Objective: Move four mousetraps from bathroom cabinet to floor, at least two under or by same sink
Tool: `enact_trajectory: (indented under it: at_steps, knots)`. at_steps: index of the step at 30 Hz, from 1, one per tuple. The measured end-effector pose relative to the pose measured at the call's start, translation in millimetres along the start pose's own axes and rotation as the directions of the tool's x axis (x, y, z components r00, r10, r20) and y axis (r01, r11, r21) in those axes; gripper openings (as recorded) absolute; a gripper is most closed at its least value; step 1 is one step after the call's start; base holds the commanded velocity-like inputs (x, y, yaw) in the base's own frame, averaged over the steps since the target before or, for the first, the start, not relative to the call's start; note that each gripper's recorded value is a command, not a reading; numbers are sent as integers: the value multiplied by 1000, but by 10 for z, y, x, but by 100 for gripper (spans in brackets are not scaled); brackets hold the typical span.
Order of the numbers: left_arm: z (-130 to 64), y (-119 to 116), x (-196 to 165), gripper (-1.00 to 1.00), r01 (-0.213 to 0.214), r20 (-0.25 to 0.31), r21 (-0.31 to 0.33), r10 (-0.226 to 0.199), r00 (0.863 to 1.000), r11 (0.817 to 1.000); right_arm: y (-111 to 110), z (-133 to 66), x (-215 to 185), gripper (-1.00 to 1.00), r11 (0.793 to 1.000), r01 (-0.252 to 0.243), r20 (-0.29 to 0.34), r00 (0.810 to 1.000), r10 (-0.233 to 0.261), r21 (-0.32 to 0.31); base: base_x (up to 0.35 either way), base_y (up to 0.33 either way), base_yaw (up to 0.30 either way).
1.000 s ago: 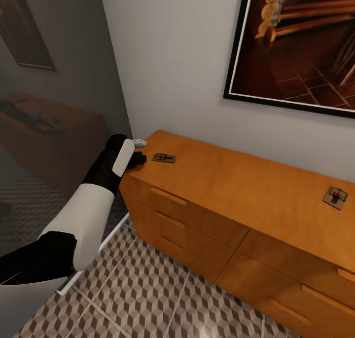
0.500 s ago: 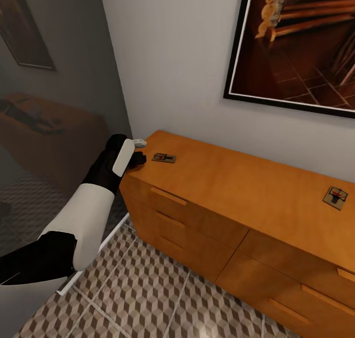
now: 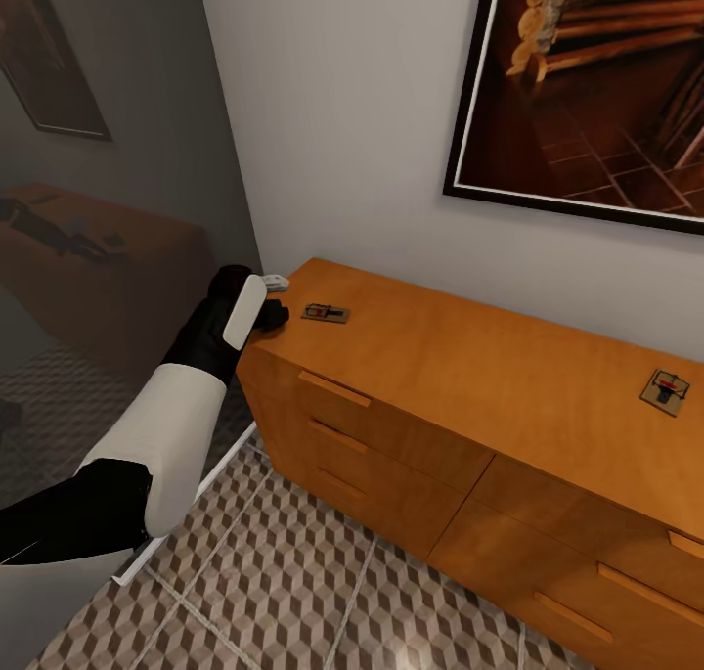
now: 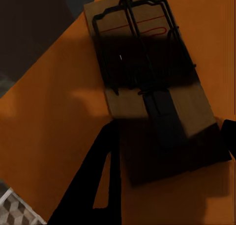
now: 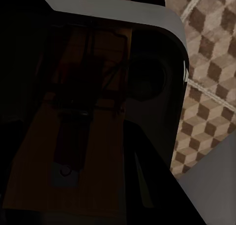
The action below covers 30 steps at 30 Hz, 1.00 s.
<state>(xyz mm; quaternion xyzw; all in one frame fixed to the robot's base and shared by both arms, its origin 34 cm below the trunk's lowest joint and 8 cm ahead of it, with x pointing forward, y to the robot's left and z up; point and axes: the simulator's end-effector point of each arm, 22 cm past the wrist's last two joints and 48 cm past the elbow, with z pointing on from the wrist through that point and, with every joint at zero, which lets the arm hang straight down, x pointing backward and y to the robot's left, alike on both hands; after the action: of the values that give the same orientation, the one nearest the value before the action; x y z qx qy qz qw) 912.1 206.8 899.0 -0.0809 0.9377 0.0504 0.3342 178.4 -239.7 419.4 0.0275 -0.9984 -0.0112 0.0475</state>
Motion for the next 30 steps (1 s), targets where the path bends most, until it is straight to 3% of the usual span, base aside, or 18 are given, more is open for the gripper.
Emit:
enact_trajectory:
  at_steps: [30]
  knots:
    - [8,4,-4,-100,12,-1,11,-12,1000,1000,8,0,0,-100,1000,0,0,1000,0,-1,0,0,0]
